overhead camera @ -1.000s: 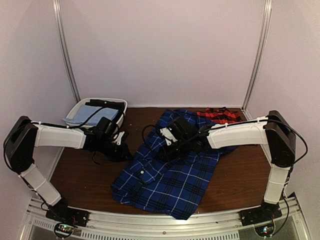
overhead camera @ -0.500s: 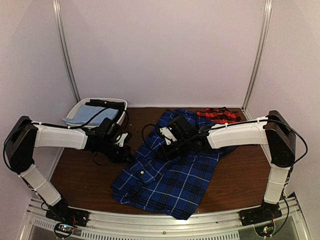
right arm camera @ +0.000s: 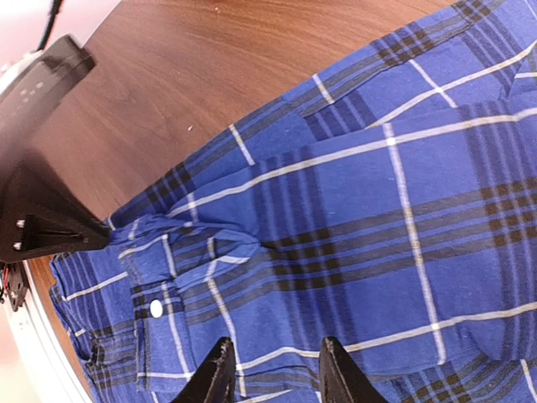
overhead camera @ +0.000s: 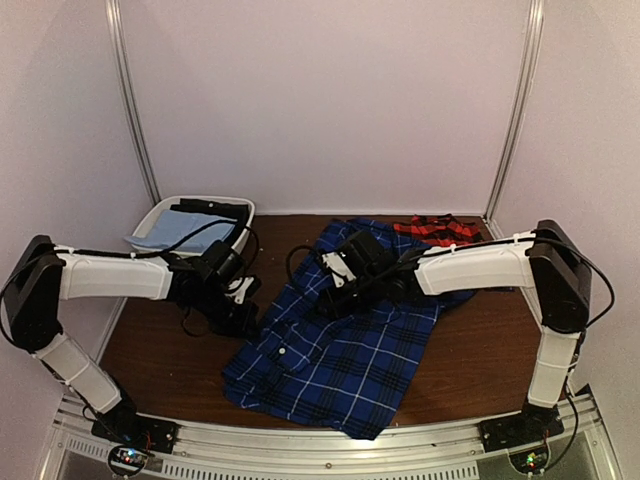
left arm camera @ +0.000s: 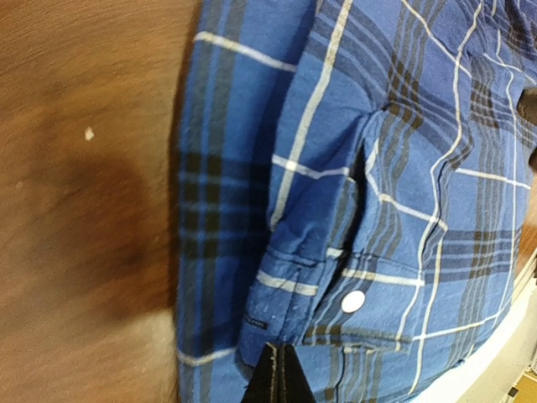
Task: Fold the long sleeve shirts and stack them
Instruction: Adjust the sleeve of the 1/3-folded shirt.
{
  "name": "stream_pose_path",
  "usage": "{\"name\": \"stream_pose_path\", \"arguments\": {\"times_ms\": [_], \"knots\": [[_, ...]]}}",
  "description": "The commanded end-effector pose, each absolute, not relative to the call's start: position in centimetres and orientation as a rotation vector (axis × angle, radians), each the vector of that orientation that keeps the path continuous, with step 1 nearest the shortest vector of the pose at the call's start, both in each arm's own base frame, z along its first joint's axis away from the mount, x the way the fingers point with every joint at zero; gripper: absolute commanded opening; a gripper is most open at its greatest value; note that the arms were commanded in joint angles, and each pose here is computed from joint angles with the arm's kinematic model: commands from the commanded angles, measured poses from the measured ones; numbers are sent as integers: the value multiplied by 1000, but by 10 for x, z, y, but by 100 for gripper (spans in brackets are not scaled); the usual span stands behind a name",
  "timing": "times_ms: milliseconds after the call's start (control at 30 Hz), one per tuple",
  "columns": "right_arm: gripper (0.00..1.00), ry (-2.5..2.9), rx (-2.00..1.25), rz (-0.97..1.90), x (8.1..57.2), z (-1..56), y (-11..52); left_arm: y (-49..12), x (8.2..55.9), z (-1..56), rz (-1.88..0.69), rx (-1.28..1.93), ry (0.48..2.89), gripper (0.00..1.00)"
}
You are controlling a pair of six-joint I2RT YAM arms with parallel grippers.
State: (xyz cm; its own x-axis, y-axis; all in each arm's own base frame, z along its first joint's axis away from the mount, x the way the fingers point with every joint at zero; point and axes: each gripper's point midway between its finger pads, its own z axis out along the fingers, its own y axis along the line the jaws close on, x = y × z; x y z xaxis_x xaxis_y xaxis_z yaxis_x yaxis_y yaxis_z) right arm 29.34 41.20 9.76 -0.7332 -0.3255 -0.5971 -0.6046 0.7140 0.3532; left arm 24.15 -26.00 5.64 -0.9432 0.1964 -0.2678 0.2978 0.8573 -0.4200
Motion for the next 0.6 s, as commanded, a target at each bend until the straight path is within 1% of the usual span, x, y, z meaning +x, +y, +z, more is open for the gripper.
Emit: {"name": "stream_pose_path", "arguments": {"times_ms": [0, 133, 300, 433, 567], "knots": [[36, 2383, -683, 724, 309, 108, 409, -244, 233, 73, -597, 388, 2838, 0], [36, 2379, -667, 717, 314, 111, 406, -240, 225, 81, -602, 411, 2854, 0], [36, 2376, -629, 700, 325, 115, 396, -233, 226, 91, -539, 437, 2858, 0], [36, 2380, -584, 685, 339, 117, 384, -238, 223, 89, -566, 483, 2872, 0], [36, 2387, -547, 669, 351, 115, 372, -238, 231, 92, -519, 515, 2860, 0]]}}
